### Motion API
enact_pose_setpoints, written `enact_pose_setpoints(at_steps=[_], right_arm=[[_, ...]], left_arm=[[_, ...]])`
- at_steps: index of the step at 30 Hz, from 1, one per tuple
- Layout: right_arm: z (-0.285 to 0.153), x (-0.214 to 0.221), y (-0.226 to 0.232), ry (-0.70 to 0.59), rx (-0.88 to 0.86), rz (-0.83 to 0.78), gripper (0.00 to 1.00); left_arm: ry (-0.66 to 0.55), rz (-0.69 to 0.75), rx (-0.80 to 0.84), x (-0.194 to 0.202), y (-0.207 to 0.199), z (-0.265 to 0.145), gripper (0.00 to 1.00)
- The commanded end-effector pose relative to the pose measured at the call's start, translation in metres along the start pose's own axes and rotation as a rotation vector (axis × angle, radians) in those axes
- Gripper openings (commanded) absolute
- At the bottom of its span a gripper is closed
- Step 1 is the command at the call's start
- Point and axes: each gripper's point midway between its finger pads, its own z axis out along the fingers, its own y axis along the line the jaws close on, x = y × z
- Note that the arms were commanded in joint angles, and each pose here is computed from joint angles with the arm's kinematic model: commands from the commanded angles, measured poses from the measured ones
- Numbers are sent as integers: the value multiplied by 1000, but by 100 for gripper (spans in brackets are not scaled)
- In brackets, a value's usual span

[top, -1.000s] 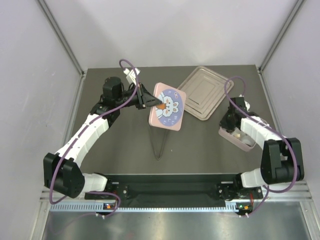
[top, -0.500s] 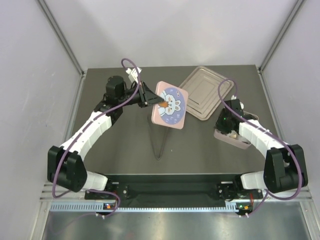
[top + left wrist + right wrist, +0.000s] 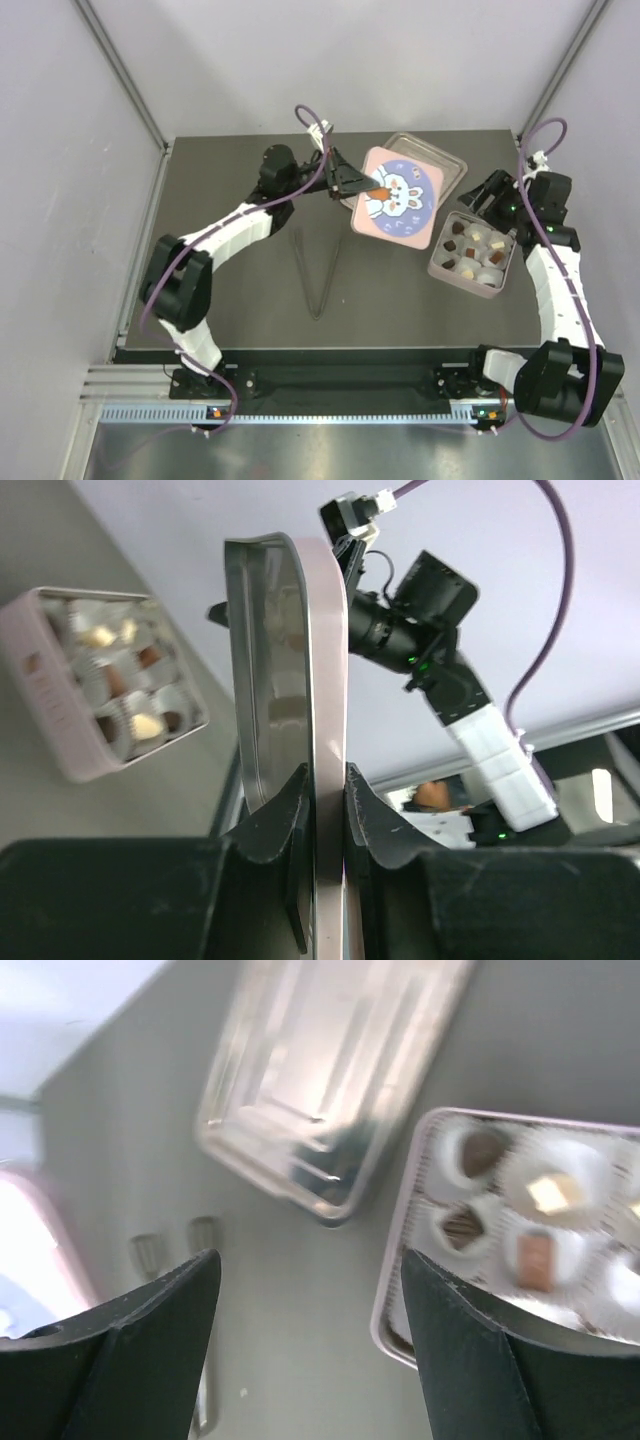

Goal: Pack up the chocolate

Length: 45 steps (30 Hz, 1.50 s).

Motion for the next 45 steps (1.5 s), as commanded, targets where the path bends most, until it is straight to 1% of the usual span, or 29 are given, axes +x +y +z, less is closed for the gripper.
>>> enact_pose_setpoints(at_steps=[1,2,3,4,5,6,7,8,9,10,11,13,15,17,19,23,26,27,28,30,31,32,33,34,40,45], right_arm=[[-13,-18,52,-14,-301,-67,73],[-14,-26,52,-40,-290,-33,73],[-18,-36,48,-73,-269,-19,74],[-22,-51,48,-118,-245,-18,75],[-25,-60,47,-145,-234,-11,77],[-29,-71,41,-173,-212,3,79],[-32,-81,40,-202,-200,7,79],[-35,-87,38,-217,-190,18,79],[-39,-94,30,-238,-167,32,80],[-42,-102,27,-261,-147,37,80],[-45,-106,25,-275,-135,36,80],[-53,-116,13,-315,-63,40,80],[-56,-121,4,-334,-5,31,81],[-60,-125,-13,-352,102,32,81],[-64,-130,-29,-382,190,39,83],[-72,-133,-39,-400,249,47,84],[-77,-138,-30,-422,225,53,84],[-78,-138,-29,-424,219,49,84],[-80,-140,-26,-430,213,45,84],[-81,-141,-26,-432,216,37,84],[-81,-141,-28,-432,226,31,84],[-81,-141,-30,-431,232,29,84],[-79,-138,-33,-422,241,23,84],[-78,-137,-35,-417,249,24,84],[-65,-121,-54,-372,294,29,84],[-57,-114,-62,-346,306,32,84]], left_arm=[[-30,73,274,-17,-63,20,0],[-11,34,272,-11,-47,35,0],[-6,31,308,-14,-56,43,0],[-6,21,320,-14,-54,52,0],[20,-20,323,-4,-38,69,0],[29,-33,332,-1,-34,78,0],[35,-20,364,-3,-42,87,0],[62,-53,362,10,-23,103,0],[70,-51,389,9,-30,110,0],[77,-60,393,13,-25,117,0],[92,-84,379,22,-9,128,0],[78,-77,373,24,-2,138,0],[63,-81,349,27,14,147,0],[67,-101,339,33,28,154,0],[64,-102,361,35,28,156,0],[63,-142,356,42,46,161,0],[63,-152,330,47,62,169,0],[59,-146,338,45,61,172,0],[57,-158,326,48,73,174,0],[50,-171,341,47,73,179,0],[50,-190,332,52,85,182,0],[44,-206,336,53,87,184,0],[44,-207,345,52,85,187,0],[51,-224,335,58,93,190,0],[71,-256,309,68,107,200,0],[70,-287,315,71,110,201,0]])
